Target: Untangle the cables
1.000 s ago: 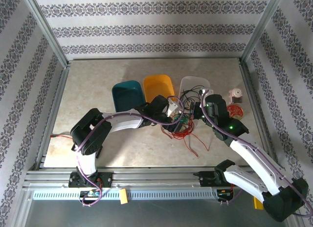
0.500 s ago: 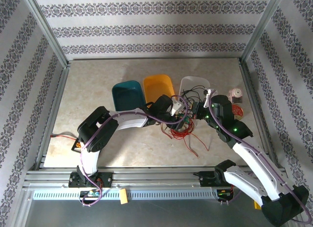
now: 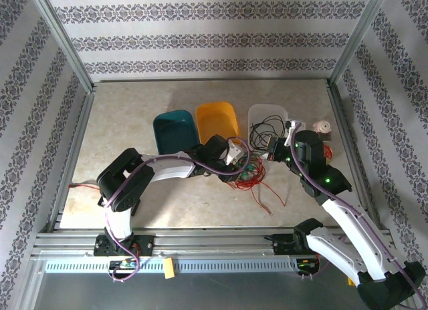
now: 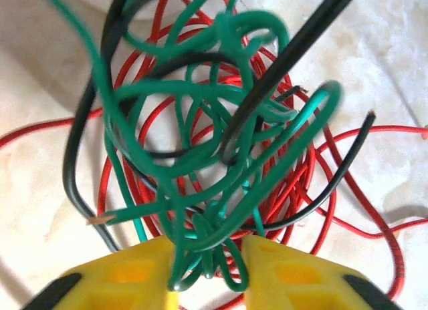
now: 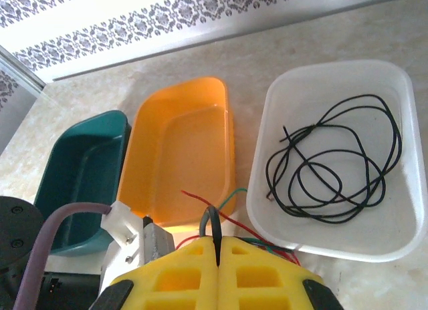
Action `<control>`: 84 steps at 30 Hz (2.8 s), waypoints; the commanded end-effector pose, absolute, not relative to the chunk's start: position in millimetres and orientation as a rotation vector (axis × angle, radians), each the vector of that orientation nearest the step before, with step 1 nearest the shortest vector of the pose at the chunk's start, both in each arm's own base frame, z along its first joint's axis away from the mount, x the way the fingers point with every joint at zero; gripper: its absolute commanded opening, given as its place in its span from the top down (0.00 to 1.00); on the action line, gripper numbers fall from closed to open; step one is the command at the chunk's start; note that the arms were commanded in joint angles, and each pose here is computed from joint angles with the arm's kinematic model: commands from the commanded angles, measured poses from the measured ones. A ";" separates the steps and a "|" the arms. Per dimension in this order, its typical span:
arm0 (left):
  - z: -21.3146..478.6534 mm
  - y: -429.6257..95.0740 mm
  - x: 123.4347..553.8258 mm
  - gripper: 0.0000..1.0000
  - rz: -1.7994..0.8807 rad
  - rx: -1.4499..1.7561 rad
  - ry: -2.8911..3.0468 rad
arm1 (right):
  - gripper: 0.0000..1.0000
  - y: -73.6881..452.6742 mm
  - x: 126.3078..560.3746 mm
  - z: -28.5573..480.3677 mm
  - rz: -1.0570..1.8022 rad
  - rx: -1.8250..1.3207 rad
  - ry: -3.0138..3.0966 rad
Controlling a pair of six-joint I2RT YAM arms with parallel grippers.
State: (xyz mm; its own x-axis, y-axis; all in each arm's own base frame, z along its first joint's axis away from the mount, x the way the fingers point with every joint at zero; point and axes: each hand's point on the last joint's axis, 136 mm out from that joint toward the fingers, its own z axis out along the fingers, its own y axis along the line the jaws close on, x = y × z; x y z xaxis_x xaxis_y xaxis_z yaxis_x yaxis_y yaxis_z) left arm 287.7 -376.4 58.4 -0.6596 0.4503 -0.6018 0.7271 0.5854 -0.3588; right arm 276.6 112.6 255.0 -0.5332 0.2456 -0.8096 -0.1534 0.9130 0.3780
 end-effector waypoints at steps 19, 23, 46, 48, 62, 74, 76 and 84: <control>54.0 -317.0 245.2 1.00 -0.774 0.912 2.495 | 1.00 111.2 287.6 302.5 0.527 0.070 1.947; 48.8 -303.7 236.7 1.00 -0.756 0.881 2.522 | 1.00 112.1 288.7 316.4 0.545 0.061 1.913; 32.8 -283.5 228.3 1.00 -0.682 0.831 2.573 | 1.00 91.7 306.4 415.8 0.520 0.061 1.687; 31.9 -282.6 227.3 1.00 -0.682 0.829 2.577 | 1.00 87.4 306.6 422.8 0.511 0.070 1.671; 29.7 -282.3 226.9 1.00 -0.681 0.831 2.579 | 1.00 87.8 318.6 490.1 0.519 0.020 1.543; 32.4 -282.9 227.7 1.00 -0.681 0.840 2.565 | 0.82 143.4 333.6 363.4 0.642 -0.082 1.903; 32.6 -283.0 227.7 1.00 -0.681 0.844 2.563 | 0.64 172.9 311.5 314.3 0.688 -0.209 2.030; 31.1 -284.5 228.3 1.00 -0.682 0.851 2.568 | 0.37 213.2 236.0 176.1 0.779 -0.388 2.411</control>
State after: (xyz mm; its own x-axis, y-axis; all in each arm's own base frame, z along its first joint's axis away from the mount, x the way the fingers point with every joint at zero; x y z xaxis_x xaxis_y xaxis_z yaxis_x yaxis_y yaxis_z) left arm 234.6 -298.9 45.0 -0.7335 0.4359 -0.5214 0.6495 0.6755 -0.3490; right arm 250.6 213.2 195.1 -0.7547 -0.0758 -0.6517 -0.4452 0.7888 0.4237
